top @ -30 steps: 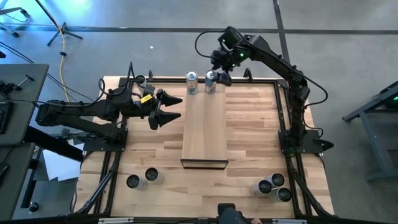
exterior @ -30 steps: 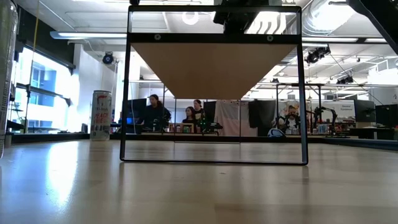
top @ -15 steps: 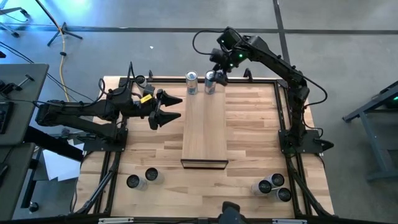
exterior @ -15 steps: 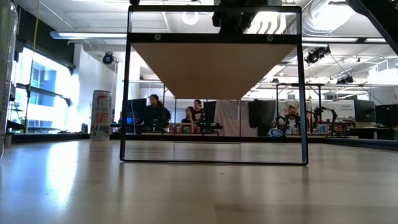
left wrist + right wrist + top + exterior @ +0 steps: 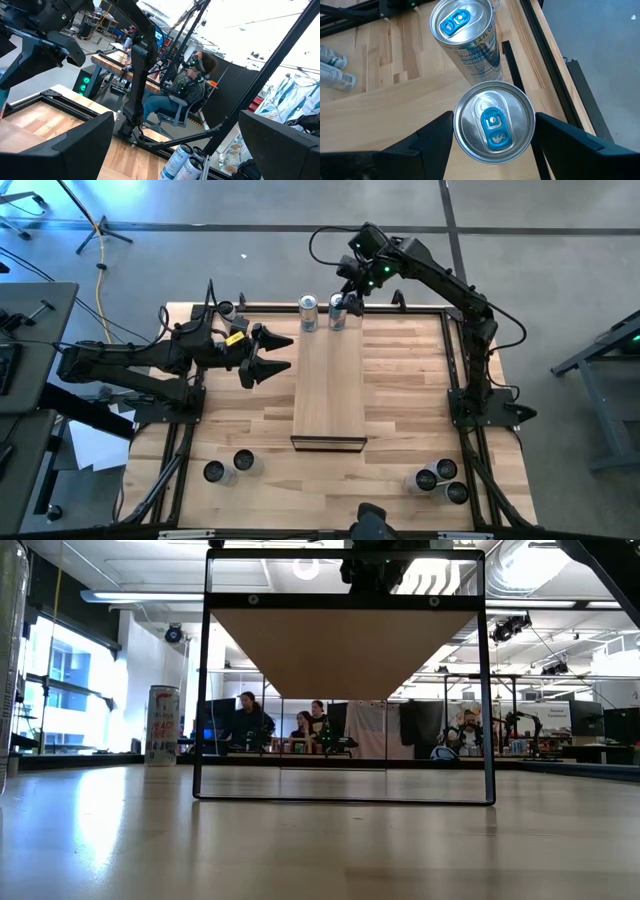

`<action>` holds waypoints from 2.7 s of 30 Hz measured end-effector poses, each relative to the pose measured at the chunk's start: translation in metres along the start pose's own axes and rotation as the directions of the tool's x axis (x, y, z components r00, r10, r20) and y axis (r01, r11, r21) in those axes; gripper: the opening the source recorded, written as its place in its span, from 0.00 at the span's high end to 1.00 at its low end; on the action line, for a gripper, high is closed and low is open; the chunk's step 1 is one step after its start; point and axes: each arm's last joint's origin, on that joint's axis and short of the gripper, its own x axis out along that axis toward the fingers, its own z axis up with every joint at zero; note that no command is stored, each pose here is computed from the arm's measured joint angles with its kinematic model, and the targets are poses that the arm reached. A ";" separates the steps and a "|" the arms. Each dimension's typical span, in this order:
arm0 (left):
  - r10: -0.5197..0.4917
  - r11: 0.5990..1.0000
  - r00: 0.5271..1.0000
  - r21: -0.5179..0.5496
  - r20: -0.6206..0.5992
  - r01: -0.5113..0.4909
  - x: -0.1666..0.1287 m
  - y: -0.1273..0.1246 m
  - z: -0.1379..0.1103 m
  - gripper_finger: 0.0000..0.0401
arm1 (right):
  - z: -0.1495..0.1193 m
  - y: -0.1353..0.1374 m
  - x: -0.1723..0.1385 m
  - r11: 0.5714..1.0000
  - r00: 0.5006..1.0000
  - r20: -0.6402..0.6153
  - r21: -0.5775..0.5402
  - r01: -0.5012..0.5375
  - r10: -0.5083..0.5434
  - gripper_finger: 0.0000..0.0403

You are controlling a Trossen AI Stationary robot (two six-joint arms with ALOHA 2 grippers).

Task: Place canned beverage on shelf
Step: Put the blue soda can on the shelf aligned with the other blue soda can

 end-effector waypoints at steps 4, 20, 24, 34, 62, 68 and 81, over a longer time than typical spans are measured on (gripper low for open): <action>0.000 1.000 1.000 0.000 0.000 0.000 0.000 0.000 0.000 0.00 | 0.000 0.000 0.000 1.000 1.000 0.000 0.000 0.000 0.000 0.35; 0.000 1.000 1.000 -0.002 0.000 0.000 0.000 0.000 0.000 0.00 | 0.000 0.003 0.001 0.959 1.000 -0.004 -0.283 -0.008 0.007 0.35; 0.000 1.000 1.000 -0.002 0.000 0.000 0.000 0.000 0.000 0.00 | 0.001 0.007 0.003 0.942 1.000 -0.010 -0.335 -0.016 0.014 0.34; 0.000 1.000 1.000 -0.002 0.000 0.000 0.000 0.000 0.000 0.00 | 0.001 0.008 0.011 0.941 0.999 -0.036 -0.340 -0.003 -0.010 0.35; 0.000 1.000 1.000 0.000 0.000 0.000 0.000 0.000 0.000 0.00 | 0.002 0.010 0.017 0.981 0.999 -0.041 -0.192 0.023 -0.032 0.44; 0.000 1.000 1.000 0.000 0.000 0.000 0.000 0.000 0.000 0.00 | 0.004 0.019 0.021 0.991 0.995 -0.053 -0.113 0.077 -0.083 0.44; 0.000 1.000 1.000 0.000 0.000 0.000 0.000 0.000 0.000 0.00 | 0.010 0.037 0.028 0.964 0.965 -0.052 0.059 0.259 -0.256 0.44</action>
